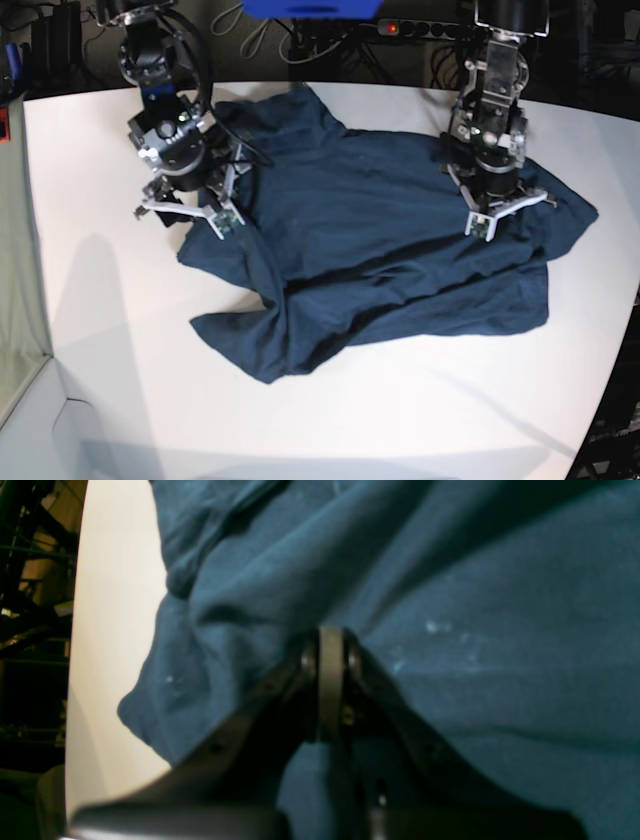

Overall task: Layout the t-shirt on the table in an organized manner, then fold the t-shirt properly
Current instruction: 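Drag the shirt edge with the right gripper away from the left gripper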

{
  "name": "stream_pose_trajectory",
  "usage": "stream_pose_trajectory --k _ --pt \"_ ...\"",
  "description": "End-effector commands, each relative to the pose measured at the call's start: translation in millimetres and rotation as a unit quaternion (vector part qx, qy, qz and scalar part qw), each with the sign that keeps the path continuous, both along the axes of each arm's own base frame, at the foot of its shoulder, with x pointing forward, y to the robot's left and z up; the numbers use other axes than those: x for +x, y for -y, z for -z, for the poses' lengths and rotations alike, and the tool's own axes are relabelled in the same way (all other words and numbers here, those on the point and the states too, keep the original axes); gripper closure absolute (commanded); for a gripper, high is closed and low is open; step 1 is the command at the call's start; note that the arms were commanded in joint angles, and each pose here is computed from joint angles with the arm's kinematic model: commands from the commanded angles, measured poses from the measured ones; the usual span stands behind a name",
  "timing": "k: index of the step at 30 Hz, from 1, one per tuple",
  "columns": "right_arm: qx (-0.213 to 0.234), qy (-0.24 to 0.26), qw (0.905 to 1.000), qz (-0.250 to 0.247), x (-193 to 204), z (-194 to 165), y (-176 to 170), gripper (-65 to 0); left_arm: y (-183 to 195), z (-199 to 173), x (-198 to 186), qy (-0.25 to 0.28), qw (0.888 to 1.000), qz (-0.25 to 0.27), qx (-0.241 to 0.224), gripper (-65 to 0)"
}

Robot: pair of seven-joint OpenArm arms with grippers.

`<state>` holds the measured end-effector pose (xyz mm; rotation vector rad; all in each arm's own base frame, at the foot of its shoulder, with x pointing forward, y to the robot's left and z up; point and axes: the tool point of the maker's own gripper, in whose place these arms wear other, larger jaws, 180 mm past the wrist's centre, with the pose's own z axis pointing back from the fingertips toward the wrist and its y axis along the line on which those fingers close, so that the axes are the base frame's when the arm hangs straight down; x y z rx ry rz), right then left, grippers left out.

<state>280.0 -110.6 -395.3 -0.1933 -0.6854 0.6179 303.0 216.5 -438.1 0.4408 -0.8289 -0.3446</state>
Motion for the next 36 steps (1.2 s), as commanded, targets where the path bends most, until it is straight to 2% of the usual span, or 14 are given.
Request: stream_pose_trajectory --k 1,4,7,11,14,15,18,23,29,36 --pt "0.005 0.026 0.9997 0.001 12 -12 0 -41.4 0 10 -10 -0.029 1.000 -0.008 -0.007 -0.5" --pt "0.004 0.024 0.9997 0.002 18 -10 0 -40.6 0 10 -10 -0.029 1.000 -0.009 -0.008 -0.5" --pt "0.001 0.025 0.9997 0.004 25 -9 2 -34.1 0 10 -10 -0.029 0.999 -0.009 -0.009 -0.5" --pt "-0.003 0.015 0.9999 0.008 36 -1 5 -17.2 0 10 -10 -0.029 0.999 -0.009 -0.009 -0.5" --pt "-0.002 0.005 0.9999 0.013 43 7 5 -1.6 0 11 -10 -0.030 0.999 -0.009 -0.009 -0.5" --pt "-0.003 0.003 0.9999 0.013 46 8 6 0.0 0 11 -10 -0.030 0.999 -0.009 -0.009 -0.5" --pt "-0.004 0.017 0.9997 0.014 58 -1 7 0.0 0 11 -10 -0.030 0.999 -0.009 -0.009 -0.5" --pt "-0.010 0.082 0.9965 0.015 97 -49 11 0.0 -1 11 -11 -0.031 0.999 -0.009 -0.007 -0.5" --pt "-0.021 0.129 0.9913 0.018 131 -86 21 0.0 -2 14 -16 -0.036 0.999 -0.009 -0.006 -0.5" --pt "-0.033 0.119 0.9917 0.036 179 -93 36 0.0 -3 14 -17 -0.037 0.999 -0.009 -0.005 -0.5"
